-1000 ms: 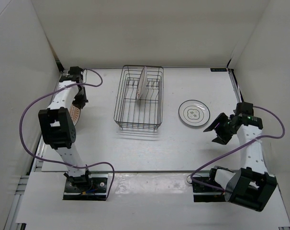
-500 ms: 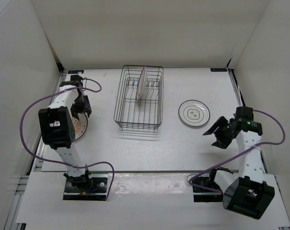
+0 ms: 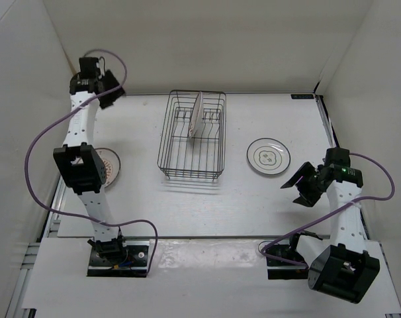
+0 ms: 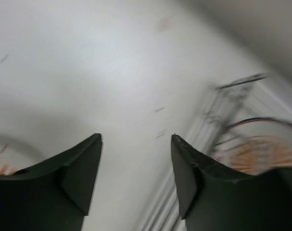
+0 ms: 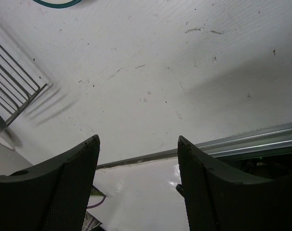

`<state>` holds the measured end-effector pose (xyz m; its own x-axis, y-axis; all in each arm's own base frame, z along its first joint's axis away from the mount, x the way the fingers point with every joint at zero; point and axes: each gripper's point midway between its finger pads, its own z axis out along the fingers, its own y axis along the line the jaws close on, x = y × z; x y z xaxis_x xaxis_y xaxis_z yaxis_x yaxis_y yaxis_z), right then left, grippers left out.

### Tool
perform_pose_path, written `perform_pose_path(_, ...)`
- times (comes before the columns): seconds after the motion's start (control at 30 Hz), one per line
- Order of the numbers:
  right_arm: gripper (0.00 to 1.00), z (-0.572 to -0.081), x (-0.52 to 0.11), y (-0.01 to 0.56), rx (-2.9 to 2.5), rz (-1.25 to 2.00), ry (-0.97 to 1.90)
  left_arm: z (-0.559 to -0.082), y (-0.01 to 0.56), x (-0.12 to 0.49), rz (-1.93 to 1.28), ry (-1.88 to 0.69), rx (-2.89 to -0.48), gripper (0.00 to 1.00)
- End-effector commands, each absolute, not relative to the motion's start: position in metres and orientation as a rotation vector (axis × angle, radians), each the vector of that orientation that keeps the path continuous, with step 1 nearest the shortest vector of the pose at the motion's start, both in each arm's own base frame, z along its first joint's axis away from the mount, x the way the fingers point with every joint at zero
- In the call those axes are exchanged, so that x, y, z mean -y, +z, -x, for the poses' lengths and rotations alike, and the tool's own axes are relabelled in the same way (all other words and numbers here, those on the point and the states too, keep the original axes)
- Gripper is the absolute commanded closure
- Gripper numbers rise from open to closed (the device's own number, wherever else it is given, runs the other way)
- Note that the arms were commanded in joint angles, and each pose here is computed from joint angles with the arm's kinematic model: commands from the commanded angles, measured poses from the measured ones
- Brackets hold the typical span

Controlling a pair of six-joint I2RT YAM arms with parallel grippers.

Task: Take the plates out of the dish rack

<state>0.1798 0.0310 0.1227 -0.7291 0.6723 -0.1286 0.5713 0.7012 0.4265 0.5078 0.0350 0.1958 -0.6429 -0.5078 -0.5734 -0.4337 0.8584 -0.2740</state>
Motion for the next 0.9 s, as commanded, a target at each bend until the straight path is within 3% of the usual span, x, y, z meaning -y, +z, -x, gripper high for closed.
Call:
perform_pose_path(0.0, 0.31, -0.178, -0.033, 0.127, -2.64, -0.976, 0.547, -0.573, 0.332, 0.068, 0.332, -0.681, -1.949, 0.29)
perform_pose_path(0.03, 0.31, -0.177, -0.035, 0.125, -2.646, -0.973, 0.56, -0.58, 0.345, 0.106, 0.138, -0.745, -1.897, 0.22)
perform_pose_path(0.07, 0.31, -0.176, -0.035, 0.123, -2.647, -0.971, 0.561, -0.556, 0.354, 0.184, -0.044, -0.841, -1.938, 0.2)
perform_pose_path(0.17, 0.33, -0.179, -0.039, 0.123, -2.652, -0.961, 0.602, -0.547, 0.286, 0.228, -0.082, -0.95, -2.074, 0.21)
perform_pose_path(0.43, 0.34, -0.162, -0.04, 0.13, -2.722, -0.902, 0.581, -0.486, 0.254, 0.286, -0.295, -0.99, -2.12, 0.19)
perform_pose_path(0.6, 0.34, -0.156, -0.044, 0.127, -2.726, -0.91, 0.605, -0.485, 0.234, 0.284, -0.257, -0.97, -2.173, 0.19)
perform_pose_path(0.87, 0.34, -0.146, -0.042, 0.133, -2.754, -0.871, 0.567, -0.483, 0.205, 0.287, -0.234, -0.992, -2.261, 0.51)
